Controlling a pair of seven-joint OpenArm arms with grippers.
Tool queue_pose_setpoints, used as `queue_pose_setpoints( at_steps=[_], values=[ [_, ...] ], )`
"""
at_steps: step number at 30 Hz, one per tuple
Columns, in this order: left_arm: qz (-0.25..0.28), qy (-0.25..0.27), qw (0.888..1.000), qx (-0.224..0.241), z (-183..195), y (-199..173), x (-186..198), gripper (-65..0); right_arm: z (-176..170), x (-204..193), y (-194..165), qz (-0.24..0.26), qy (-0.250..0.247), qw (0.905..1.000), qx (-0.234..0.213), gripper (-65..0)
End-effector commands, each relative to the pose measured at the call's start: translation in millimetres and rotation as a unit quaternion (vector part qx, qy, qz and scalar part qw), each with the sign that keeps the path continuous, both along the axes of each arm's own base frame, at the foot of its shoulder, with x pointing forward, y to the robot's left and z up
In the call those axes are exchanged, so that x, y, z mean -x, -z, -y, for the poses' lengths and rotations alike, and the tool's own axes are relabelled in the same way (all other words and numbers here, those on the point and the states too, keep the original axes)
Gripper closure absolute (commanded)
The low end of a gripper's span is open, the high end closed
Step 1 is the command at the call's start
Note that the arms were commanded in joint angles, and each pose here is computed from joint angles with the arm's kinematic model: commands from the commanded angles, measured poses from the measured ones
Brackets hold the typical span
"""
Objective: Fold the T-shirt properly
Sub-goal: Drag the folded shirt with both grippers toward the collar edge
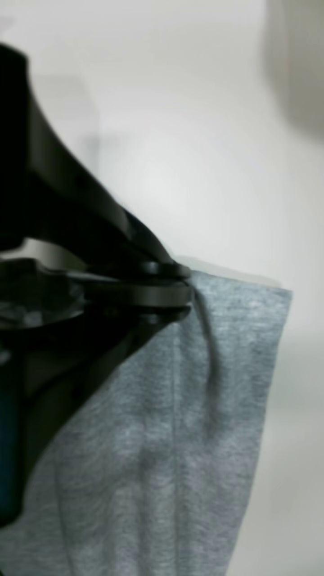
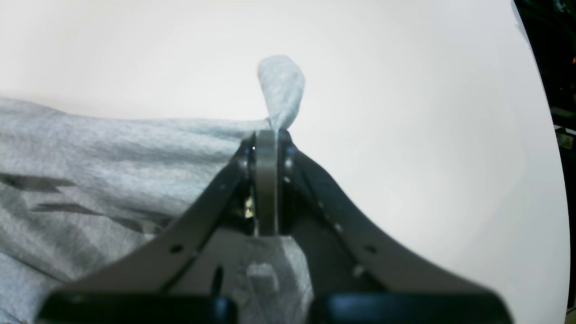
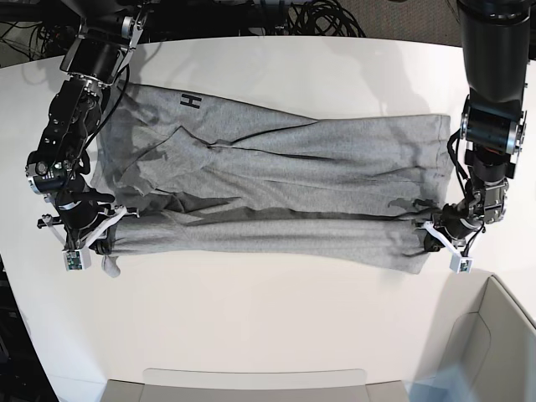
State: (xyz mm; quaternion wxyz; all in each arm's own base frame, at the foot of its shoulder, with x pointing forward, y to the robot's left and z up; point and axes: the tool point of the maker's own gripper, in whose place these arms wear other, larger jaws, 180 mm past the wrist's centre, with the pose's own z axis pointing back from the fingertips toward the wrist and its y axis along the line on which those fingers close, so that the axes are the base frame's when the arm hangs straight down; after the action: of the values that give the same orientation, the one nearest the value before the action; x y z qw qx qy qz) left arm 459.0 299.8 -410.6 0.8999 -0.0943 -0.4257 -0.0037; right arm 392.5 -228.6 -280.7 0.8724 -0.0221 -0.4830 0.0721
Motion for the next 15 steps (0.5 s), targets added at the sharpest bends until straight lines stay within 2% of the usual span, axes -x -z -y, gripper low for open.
queue_pose_setpoints(
  at_steps=[1,4,8,11,15],
  values=[
    [0.038,-0.006,0.999,0.003,-8,-27,-18,0.0,4,-7,-20,0.032,0.001,0.9995,0.005,0.0],
    [0.037,0.003,0.999,0.009,-5,-27,-17,0.0,4,-5,-17,0.029,0.001,0.9996,0.006,0.0],
    [0.01,-0.002,1.0,-0.002,-21,-27,-10,0.0,17,0,-27,0.044,0.021,0.9988,0.007,0.0],
    [0.018,-0.009,1.0,0.017,-20,-42,-20,0.0,23,5,-27,0.034,0.028,0.999,0.012,0.0],
    [0.021,0.0,1.0,0.02,-25,-67,-29,0.0,19,7,-22,0.016,0.006,0.9995,0.025,0.0]
  ],
)
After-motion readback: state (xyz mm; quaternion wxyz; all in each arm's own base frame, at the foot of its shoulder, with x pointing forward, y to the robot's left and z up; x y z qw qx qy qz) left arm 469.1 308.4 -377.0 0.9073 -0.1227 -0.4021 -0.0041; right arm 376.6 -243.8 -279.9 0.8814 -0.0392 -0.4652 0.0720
